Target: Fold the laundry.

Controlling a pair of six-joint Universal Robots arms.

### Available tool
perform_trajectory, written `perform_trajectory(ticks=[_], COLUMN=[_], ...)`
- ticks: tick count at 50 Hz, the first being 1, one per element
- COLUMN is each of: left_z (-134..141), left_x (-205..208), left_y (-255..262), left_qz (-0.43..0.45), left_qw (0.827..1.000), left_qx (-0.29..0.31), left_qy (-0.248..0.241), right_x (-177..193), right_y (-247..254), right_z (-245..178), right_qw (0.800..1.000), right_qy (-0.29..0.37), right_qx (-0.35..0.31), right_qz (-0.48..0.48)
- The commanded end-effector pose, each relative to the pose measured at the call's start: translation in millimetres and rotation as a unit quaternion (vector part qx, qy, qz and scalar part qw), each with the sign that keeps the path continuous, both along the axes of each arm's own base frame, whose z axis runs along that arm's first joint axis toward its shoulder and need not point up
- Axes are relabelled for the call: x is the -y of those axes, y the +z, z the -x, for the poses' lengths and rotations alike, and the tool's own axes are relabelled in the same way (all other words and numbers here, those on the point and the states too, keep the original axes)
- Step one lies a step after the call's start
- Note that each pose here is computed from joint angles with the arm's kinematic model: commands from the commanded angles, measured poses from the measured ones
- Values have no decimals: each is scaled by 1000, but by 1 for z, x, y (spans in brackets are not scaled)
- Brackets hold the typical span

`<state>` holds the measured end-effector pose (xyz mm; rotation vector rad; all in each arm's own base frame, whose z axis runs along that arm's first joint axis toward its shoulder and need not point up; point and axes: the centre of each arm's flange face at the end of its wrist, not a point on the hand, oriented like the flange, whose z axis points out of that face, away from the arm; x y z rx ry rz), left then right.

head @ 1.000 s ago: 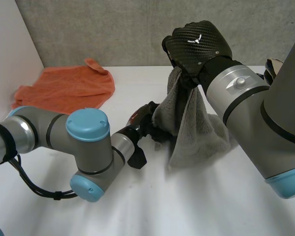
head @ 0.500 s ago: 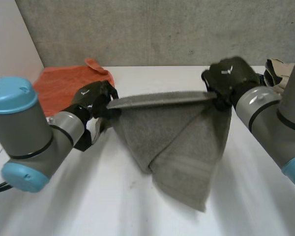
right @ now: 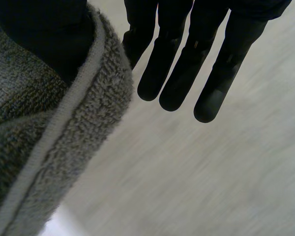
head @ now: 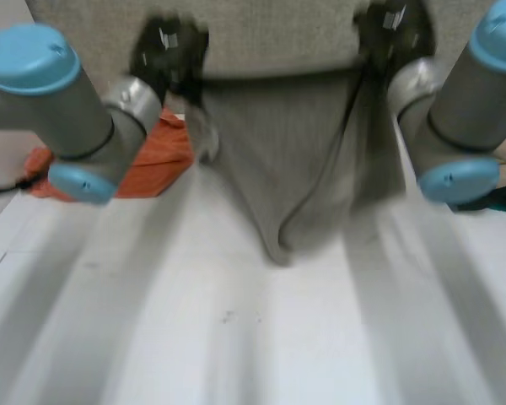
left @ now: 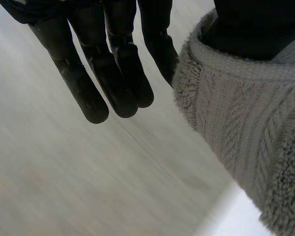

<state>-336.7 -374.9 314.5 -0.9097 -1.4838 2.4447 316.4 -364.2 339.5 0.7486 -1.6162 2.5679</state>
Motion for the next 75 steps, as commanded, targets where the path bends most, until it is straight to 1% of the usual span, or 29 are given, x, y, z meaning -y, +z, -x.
perform_trajectory(ticks=[1, 3, 5, 7, 9, 10, 12, 13, 15, 16, 17, 19, 25, 29, 32, 34, 39, 41, 43, 50, 53, 57, 58, 61, 62, 66, 69, 70, 75], left_z=[-2, -10, -12, -12, -14, -17, -21, -24, -29, -31, -37, -41, -54, -57, -59, -60, -61, -62, -62, -67, -71, -75, -76, -82, -84, -89, -90, -90, -91], left_x=[-17, -23, -27, -29, -32, -36, -42, -50, -59, -63, -73, -84, -117, -126, -128, -127, -127, -128, -129, -129, -125, -118, -116, -108, -107, -100, -98, -98, -96], left_y=[82, 80, 70, 41, 19, -3, -20, -39, -59, -68, -87, -102, -140, -144, -141, -136, -108, -96, -87, -64, -58, -52, -52, -49, -49, -53, -54, -54, -59], left_qz=[190, 174, 152, 103, 69, 32, -1, -38, -77, -96, -129, -157, -222, -229, -226, -222, -185, -170, -158, -128, -121, -113, -113, -110, -110, -115, -118, -118, -125], left_qw=[979, 982, 986, 993, 997, 999, 1000, 999, 996, 994, 989, 984, 968, 966, 967, 968, 978, 982, 984, 989, 990, 991, 991, 991, 991, 990, 989, 989, 988], left_qx=[-76, -73, -68, -48, -29, -11, 5, 24, 43, 52, 69, 83, 115, 120, 118, 114, 94, 85, 80, 63, 58, 53, 52, 49, 49, 50, 49, 49, 51], left_qy=[14, 16, 14, 11, 13, 15, 16, 16, 16, 17, 18, 17, 10, 8, 10, 13, 15, 16, 16, 24, 32, 42, 44, 55, 58, 69, 70, 70, 72], right_x=[-19, -20, -19, -19, -23, -26, -33, -35, -40, -45, -48, -55, -64, -60, -46, -38, -27, -25, -23, -23, -23, -28, -31, -36, -39, -41, -42, -45, -53], right_y=[74, 69, 53, 38, 18, 11, -12, -21, -40, -59, -68, -94, -144, -170, -184, -189, -190, -189, -189, -195, -195, -188, -184, -177, -172, -170, -173, -178, -190], right_z=[9, 9, 10, 10, 10, 10, 10, 10, 11, 12, 12, 16, 25, 33, 50, 60, 75, 79, 83, 91, 91, 93, 93, 93, 95, 110, 117, 120, 120], right_qw=[984, 986, 991, 994, 998, 999, 1000, 999, 997, 993, 990, 982, 962, 950, 942, 936, 920, 916, 912, 895, 893, 891, 894, 900, 905, 906, 902, 898, 891], right_qy=[-3, -2, 0, 5, 13, 16, 28, 33, 39, 46, 48, 50, 45, 37, 11, -3, -23, -25, -21, -12, -8, 0, 8, 25, 29, 17, 13, 13, 22], right_qx=[85, 78, 62, 47, 23, 15, -12, -22, -44, -64, -73, -93, -121, -120, -88, -51, 28, 43, 52, 49, 47, 11, -20, -73, -105, -166, -192, -204, -216], right_qz=[159, 148, 120, 95, 56, 43, -2, -20, -54, -91, -107, -157, -240, -286, -324, -349, -390, -398, -407, -443, -448, -453, -447, -428, -412, -389, -387, -390, -398])
